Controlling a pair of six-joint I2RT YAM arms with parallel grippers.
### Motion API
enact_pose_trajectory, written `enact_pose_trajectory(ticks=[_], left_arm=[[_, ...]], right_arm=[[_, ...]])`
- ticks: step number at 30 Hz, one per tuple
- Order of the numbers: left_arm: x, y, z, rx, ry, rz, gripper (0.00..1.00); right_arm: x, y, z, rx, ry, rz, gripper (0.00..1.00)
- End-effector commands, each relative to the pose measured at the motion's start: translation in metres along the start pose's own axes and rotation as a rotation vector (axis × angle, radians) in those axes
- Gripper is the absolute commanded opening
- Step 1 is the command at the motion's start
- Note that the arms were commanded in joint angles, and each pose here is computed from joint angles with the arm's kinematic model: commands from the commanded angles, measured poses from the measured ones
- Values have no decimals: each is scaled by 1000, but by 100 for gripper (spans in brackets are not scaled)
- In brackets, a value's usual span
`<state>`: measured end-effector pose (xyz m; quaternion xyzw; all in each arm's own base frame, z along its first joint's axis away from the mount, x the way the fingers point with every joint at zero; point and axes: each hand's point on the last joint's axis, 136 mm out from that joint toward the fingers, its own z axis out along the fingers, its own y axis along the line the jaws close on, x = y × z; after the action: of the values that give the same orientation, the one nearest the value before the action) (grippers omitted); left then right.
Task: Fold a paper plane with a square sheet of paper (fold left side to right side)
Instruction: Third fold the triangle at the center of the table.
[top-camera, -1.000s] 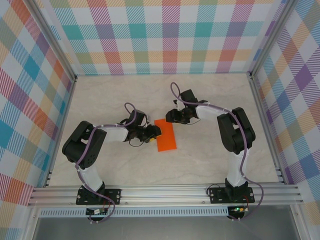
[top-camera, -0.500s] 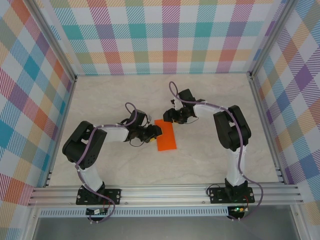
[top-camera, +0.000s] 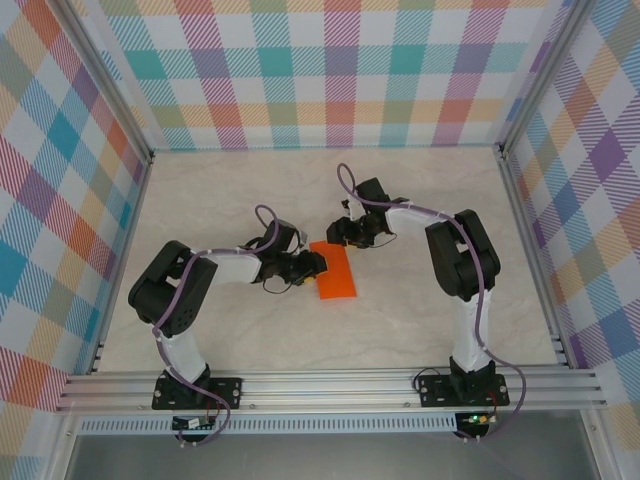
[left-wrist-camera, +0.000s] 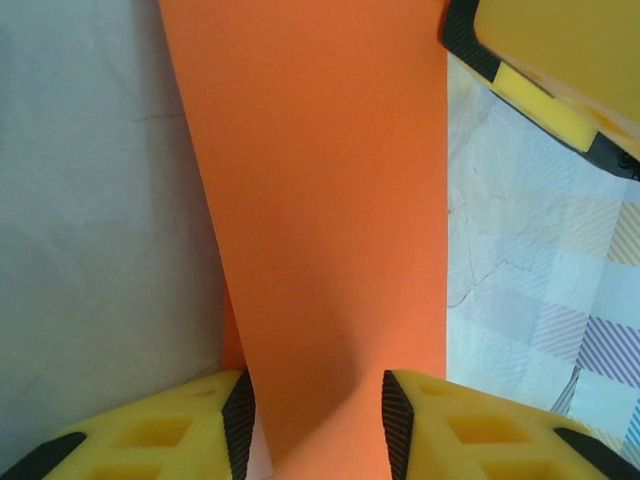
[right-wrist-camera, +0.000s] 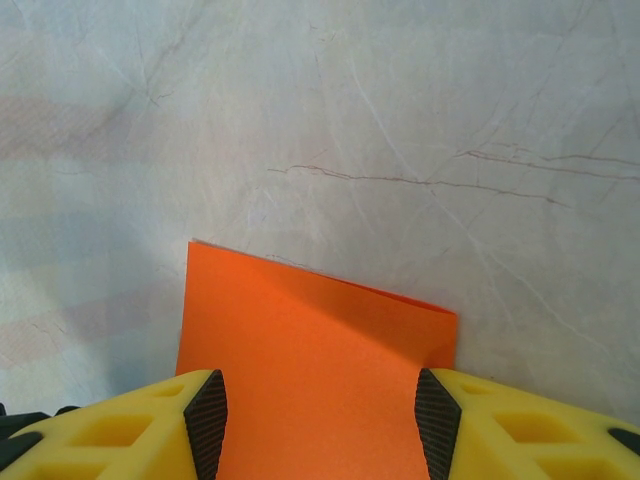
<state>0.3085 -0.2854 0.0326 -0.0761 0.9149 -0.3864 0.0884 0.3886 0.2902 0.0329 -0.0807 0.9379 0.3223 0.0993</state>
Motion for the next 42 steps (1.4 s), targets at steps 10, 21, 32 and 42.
enact_pose_trajectory(ticks=[10, 21, 32, 42], left_arm=[[8, 2, -6, -39, 7, 14, 27], [9, 1, -9, -39, 6, 13, 13], [8, -7, -12, -21, 11, -16, 6], [12, -11, -9, -24, 70, -67, 3]], right_arm=[[13, -16, 5, 69, 41, 0, 56], [-4, 3, -12, 28, -33, -71, 63], [21, 30, -92, 58, -233, -322, 78], [146, 52, -104, 186, -309, -612, 85]])
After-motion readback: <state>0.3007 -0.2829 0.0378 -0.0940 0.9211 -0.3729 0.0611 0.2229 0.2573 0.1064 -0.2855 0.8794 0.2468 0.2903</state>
